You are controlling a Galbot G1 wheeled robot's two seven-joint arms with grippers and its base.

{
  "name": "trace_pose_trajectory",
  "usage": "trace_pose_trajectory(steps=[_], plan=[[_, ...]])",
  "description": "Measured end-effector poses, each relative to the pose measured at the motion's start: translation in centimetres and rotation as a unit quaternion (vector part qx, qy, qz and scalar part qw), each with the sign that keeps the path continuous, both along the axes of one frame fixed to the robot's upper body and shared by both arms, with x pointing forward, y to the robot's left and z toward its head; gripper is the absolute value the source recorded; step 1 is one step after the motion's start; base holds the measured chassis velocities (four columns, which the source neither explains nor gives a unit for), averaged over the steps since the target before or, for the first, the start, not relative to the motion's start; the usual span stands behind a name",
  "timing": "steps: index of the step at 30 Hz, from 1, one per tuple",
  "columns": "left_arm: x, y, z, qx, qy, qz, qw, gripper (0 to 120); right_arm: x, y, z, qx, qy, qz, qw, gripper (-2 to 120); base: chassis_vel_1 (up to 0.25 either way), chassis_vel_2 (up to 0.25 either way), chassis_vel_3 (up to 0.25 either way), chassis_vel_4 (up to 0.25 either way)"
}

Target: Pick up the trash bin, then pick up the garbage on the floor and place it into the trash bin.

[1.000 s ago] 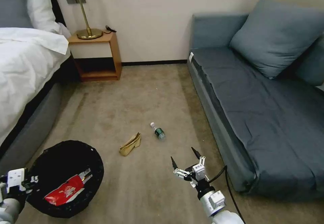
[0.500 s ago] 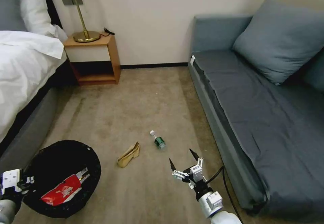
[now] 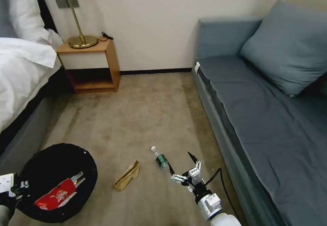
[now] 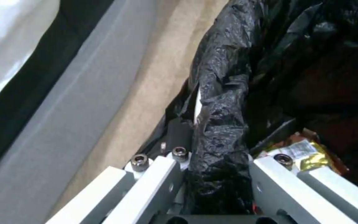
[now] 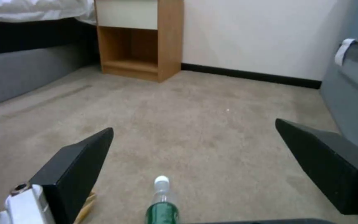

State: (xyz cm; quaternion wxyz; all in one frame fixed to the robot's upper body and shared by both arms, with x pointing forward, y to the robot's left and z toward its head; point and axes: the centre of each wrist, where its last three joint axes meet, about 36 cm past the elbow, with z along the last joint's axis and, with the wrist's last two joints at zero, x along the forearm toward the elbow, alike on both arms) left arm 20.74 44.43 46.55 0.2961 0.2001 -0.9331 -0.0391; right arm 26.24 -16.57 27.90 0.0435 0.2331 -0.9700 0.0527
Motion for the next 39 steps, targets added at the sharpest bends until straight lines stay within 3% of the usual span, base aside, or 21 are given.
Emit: trace_pose_trajectory(steps=[11,16,19,25,29,39], plan=[[-0.1,0.3,0.1,0.003,-0.001,0.005,1.0,3,0.8,1.2,-0.5,-0.016,0.034,0.02,0.999,100,-0.153,0.161,0.156,-0.159],[-0.2,0.3,0.1,0.003,0.0,0.007,1.0,3,2.1,2.4,0.0,-0.013,0.1,0.039,0.994,100,-0.103,0.108,0.114,-0.106],[-0.4,0.3,0.1,0.003,0.002,0.009,1.0,3,3.5,3.6,0.2,-0.021,0.176,0.066,0.982,100,-0.037,0.018,0.039,-0.033],[-0.6,0.3,0.0,0.004,0.006,0.01,0.9999,3,6.4,5.7,-0.4,-0.057,0.251,0.092,0.962,100,0.0,0.0,0.0,0.0],[-0.6,0.1,0.3,0.006,0.004,0.007,1.0,3,8.4,6.7,-1.8,-0.089,0.282,0.082,0.952,100,0.0,0.0,0.0,0.0],[-0.7,-0.2,0.5,0.006,0.001,0.007,1.0,3,10.3,7.5,-4.8,-0.122,0.334,0.06,0.933,100,0.0,0.0,0.0,0.0]])
